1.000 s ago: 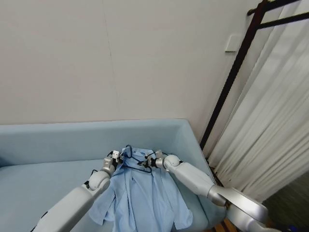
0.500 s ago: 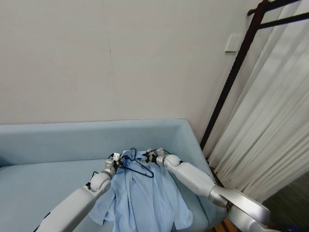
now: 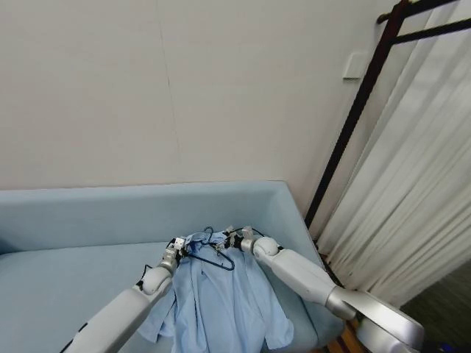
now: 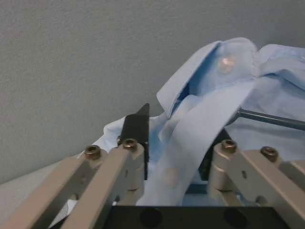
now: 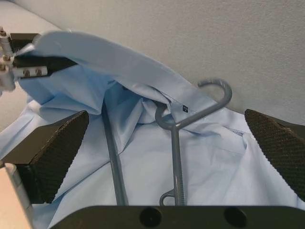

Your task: Pick up the clothes from the sofa and hang them on the clothes hanger.

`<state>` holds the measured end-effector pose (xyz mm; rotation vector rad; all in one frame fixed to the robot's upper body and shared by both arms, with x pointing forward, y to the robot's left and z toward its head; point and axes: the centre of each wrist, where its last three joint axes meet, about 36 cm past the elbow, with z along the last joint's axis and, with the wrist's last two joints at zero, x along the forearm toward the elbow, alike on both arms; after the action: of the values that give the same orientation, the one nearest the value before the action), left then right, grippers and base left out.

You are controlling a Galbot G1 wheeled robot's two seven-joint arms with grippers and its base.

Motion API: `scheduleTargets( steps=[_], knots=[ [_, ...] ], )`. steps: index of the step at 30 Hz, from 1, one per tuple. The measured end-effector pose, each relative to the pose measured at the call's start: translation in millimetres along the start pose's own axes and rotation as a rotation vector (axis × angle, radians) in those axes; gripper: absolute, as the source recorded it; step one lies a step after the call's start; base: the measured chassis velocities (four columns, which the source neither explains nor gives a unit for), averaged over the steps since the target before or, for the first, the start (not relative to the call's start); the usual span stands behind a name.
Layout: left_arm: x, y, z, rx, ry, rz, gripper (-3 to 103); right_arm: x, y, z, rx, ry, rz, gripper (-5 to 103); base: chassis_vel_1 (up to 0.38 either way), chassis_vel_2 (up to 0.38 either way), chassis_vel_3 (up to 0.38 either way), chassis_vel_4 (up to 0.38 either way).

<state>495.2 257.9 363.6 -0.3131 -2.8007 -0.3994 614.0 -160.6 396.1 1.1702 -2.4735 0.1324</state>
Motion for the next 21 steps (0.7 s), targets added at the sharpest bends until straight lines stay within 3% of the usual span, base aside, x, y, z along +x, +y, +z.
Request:
scheduleTargets(
  steps=[3,5,6,11,12,13,18,21],
  knots=[
    [11,5.0,11,-0.072,-0.019,0.072,44,11,-6,1,-0.044,-0.008,0.042,100,0.000,0.000,0.000,0.000],
    [12,6.5,13,-0.082,-0.021,0.085,44,13,-8,1,-0.053,-0.011,0.053,100,0.000,0.000,0.000,0.000],
    [18,9.9,18,-0.096,-0.026,0.108,55,18,-12,1,-0.070,-0.014,0.079,100,0.000,0.000,0.000,0.000],
    [32,12.8,32,-0.110,-0.012,0.134,66,29,-22,-4,-0.108,-0.022,0.132,100,0.000,0.000,0.000,0.000],
    [36,12.0,39,-0.120,-0.004,0.150,77,33,-26,-9,-0.123,-0.030,0.143,100,0.000,0.000,0.000,0.000],
    [38,11.3,43,-0.128,0.001,0.158,77,35,-27,-10,-0.128,-0.033,0.147,100,0.000,0.000,0.000,0.000],
    [45,4.9,58,-0.141,0.031,0.191,97,42,-33,-17,-0.133,-0.039,0.169,100,0.000,0.000,0.000,0.000],
    [50,3.1,62,-0.139,0.039,0.195,99,43,-34,-21,-0.146,-0.032,0.218,100,0.000,0.000,0.000,0.000]
  ],
)
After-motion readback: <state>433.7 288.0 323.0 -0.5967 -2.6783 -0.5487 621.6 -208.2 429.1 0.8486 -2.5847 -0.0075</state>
